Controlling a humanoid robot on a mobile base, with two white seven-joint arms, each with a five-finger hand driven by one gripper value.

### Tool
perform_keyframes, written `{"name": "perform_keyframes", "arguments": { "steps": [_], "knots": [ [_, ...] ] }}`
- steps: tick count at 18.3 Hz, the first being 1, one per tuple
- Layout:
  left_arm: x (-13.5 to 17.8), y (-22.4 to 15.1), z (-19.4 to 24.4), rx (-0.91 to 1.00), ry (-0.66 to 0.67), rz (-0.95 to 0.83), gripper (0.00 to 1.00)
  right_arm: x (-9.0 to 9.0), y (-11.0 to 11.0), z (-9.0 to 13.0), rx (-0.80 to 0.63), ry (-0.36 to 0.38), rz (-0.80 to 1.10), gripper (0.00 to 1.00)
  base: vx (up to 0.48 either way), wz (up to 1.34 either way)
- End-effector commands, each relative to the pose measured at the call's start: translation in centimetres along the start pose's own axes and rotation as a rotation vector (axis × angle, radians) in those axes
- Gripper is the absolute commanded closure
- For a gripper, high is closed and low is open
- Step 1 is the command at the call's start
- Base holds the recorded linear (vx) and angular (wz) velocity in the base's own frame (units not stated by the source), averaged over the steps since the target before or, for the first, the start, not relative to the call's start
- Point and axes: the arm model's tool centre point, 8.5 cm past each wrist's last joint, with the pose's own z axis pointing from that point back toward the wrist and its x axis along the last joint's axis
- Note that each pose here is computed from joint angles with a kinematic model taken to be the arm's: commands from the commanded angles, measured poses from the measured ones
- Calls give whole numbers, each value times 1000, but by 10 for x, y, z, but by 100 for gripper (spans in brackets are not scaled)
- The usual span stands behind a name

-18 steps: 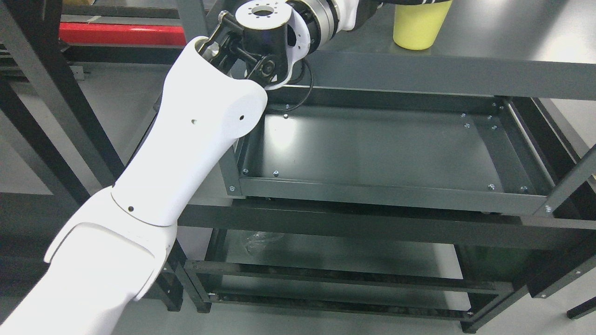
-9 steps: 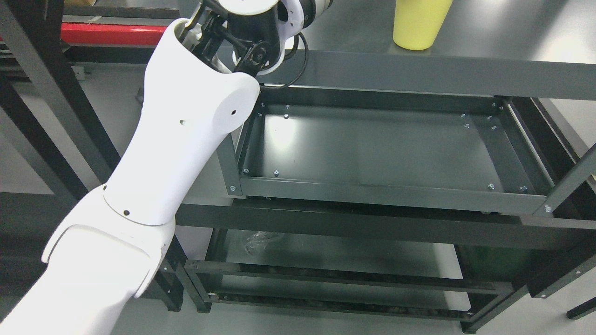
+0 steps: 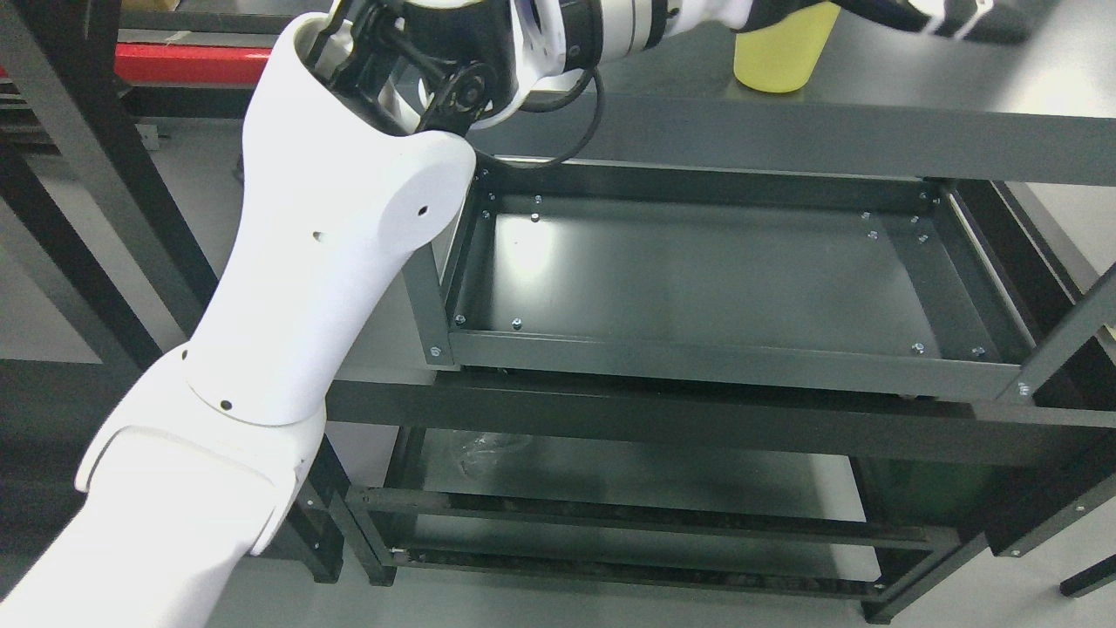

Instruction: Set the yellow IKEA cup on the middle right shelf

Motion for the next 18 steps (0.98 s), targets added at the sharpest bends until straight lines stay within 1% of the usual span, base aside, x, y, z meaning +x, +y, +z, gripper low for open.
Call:
{"name": "perform_keyframes", "arguments": {
  "steps": [1, 2, 4, 6, 8, 10, 11, 12, 13, 15, 16, 18],
  "knots": [
    [-4, -57, 4, -319, -8, -32, 4, -9, -10, -1, -12, 14, -4, 0, 0, 0],
    [-23, -67, 0, -364, 21, -2, 4, -9, -10, -1, -12, 14, -4, 1, 0, 0],
    [-85, -97, -8, -433, 110, 101, 2, -9, -10, -1, -12, 14, -4, 1, 0, 0],
    [-130, -123, -10, -472, 166, 187, 2, -9, -10, -1, -12, 14, -4, 1, 0, 0],
    [-176, -144, -2, -466, 196, 308, 2, -9, -10, -1, -12, 14, -4, 1, 0, 0],
    [-217, -155, 6, -418, 247, 366, 2, -9, -10, -1, -12, 14, -4, 1, 0, 0],
    [-242, -155, 12, -359, 282, 374, 2, -8, -10, -1, -12, 12, -4, 1, 0, 0],
    [-261, -150, 17, -295, 287, 366, 2, -9, -10, -1, -12, 14, -4, 1, 0, 0],
    [-282, -140, 26, -188, 281, 347, 2, -9, -10, -1, -12, 14, -4, 1, 0, 0],
    [-311, -114, 43, 46, 279, 274, 2, -9, -10, -1, -12, 14, -4, 1, 0, 0],
    [-321, -95, 56, 211, 271, 204, 2, -9, -10, -1, -12, 14, -4, 1, 0, 0],
    [-329, -68, 82, 503, 263, 91, 2, -9, -10, -1, -12, 14, -4, 1, 0, 0]
  ]
}}
